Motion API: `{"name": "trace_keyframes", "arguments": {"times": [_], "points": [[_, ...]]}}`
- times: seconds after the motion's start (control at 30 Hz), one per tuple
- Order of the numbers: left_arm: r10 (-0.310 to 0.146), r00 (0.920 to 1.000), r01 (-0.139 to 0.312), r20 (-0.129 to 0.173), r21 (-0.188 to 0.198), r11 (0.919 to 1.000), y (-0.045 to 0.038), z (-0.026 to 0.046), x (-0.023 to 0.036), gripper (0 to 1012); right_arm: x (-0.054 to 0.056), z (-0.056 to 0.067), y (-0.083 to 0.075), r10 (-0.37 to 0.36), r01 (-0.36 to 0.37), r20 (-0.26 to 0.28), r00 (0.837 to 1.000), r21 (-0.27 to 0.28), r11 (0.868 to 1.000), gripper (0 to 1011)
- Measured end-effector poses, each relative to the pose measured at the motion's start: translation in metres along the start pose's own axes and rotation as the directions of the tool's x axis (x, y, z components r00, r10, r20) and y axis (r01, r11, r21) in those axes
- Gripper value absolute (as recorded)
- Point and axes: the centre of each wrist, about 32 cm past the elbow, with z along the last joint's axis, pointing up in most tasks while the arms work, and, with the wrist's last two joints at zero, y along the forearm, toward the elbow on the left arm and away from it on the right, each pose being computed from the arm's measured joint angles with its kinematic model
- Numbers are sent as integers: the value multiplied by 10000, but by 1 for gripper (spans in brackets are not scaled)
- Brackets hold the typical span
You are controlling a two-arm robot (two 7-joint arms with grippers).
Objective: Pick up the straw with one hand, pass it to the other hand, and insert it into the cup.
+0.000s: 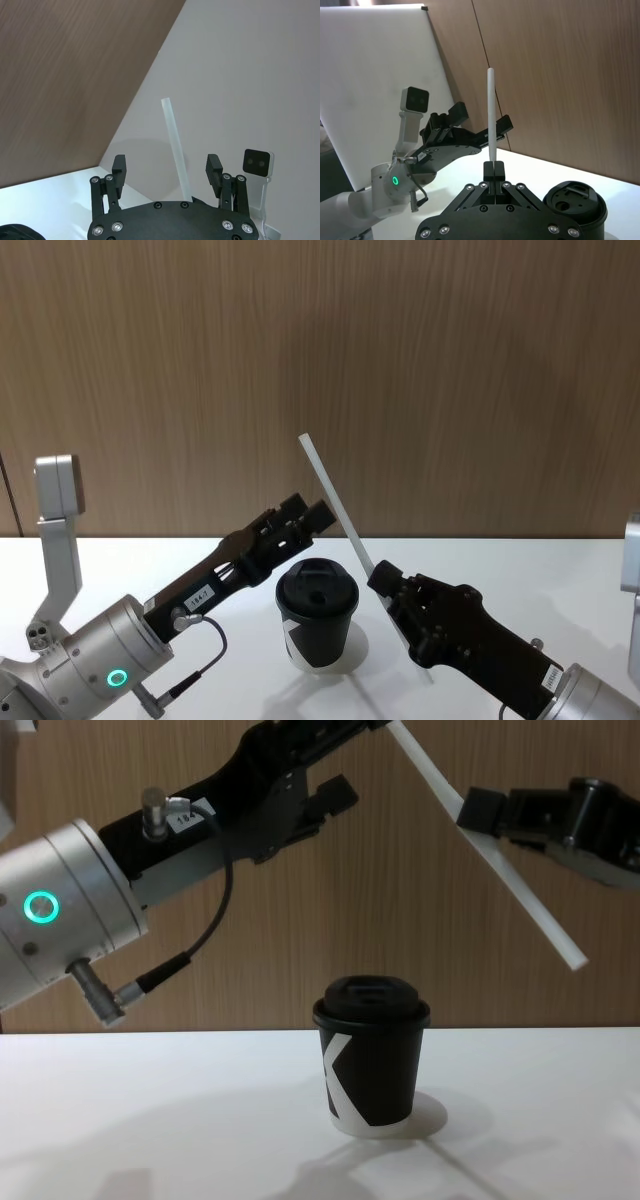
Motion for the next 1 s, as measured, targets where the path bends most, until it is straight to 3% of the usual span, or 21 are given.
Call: {"name": "trace_keyframes", "arguments": {"times": [0.73,1.0], "points": [[-272,9991,268,-313,-137,9995,-58,-33,70,1000,-15,-44,30,624,-628,-196,9979,-194,9978,10],[-321,9990,316,-324,-182,9993,-72,-44,85,819,-24,-58,30,736,-742,-243,9970,-271,9969,10]]}}
